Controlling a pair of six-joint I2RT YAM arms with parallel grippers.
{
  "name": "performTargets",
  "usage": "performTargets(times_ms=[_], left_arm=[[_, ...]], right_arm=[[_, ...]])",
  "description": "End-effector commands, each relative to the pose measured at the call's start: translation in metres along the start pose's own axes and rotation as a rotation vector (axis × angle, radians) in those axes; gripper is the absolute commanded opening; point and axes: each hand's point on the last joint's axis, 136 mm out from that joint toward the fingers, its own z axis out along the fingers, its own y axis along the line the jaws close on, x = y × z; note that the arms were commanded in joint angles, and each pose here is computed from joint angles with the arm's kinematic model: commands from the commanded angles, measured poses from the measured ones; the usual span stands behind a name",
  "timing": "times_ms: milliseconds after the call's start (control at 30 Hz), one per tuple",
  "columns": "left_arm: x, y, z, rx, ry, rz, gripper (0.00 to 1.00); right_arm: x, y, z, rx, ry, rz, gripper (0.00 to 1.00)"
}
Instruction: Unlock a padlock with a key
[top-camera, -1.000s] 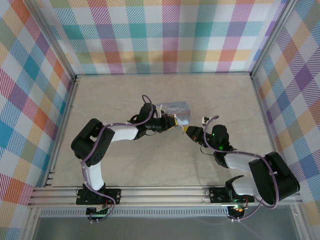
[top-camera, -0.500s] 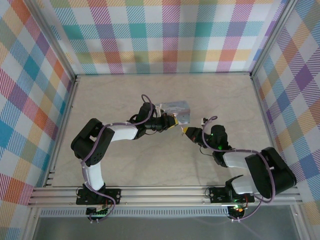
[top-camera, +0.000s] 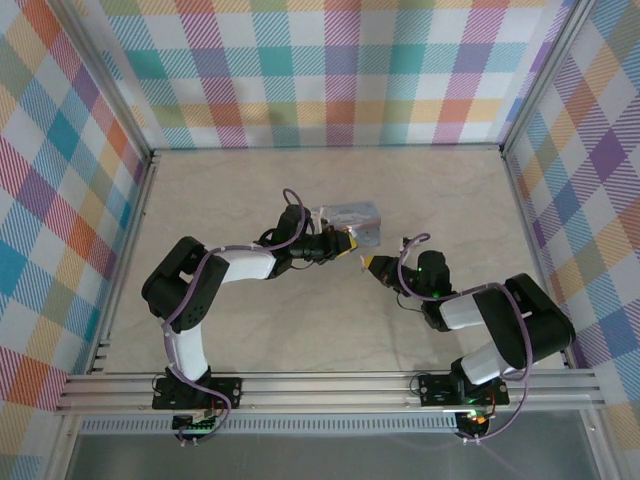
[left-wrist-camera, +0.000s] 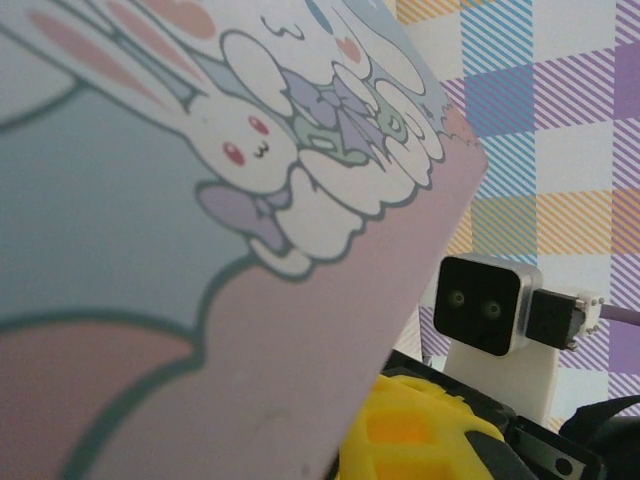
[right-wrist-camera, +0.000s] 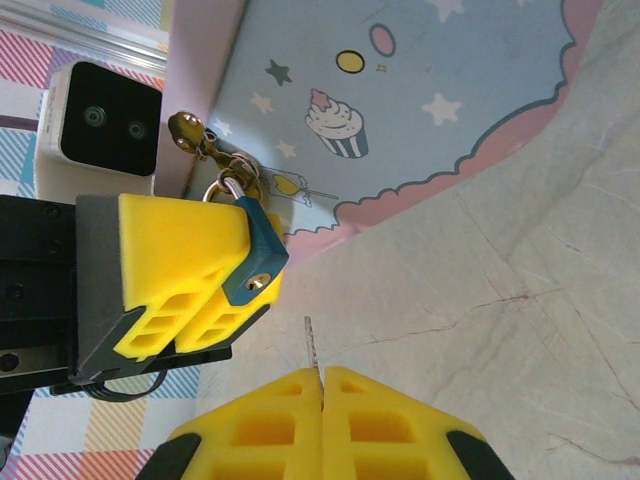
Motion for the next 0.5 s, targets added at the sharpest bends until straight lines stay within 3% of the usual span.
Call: performTargets(times_ms=[0,467], left_arm=[[-0.0123,-0.0247,-0.0044,0.083,-0.028,0.041,0.11],[-0.0115,-0.0247,-0.0047,0.086,-0.026,0.041,0.11]], right_arm=[[-0.0113,0.0201,0.0053,-0.083,-0.026,-0.023,0.00],[-0.0080,0.0247,0.0083,-0.124,-0.020,-0.024,0.00]])
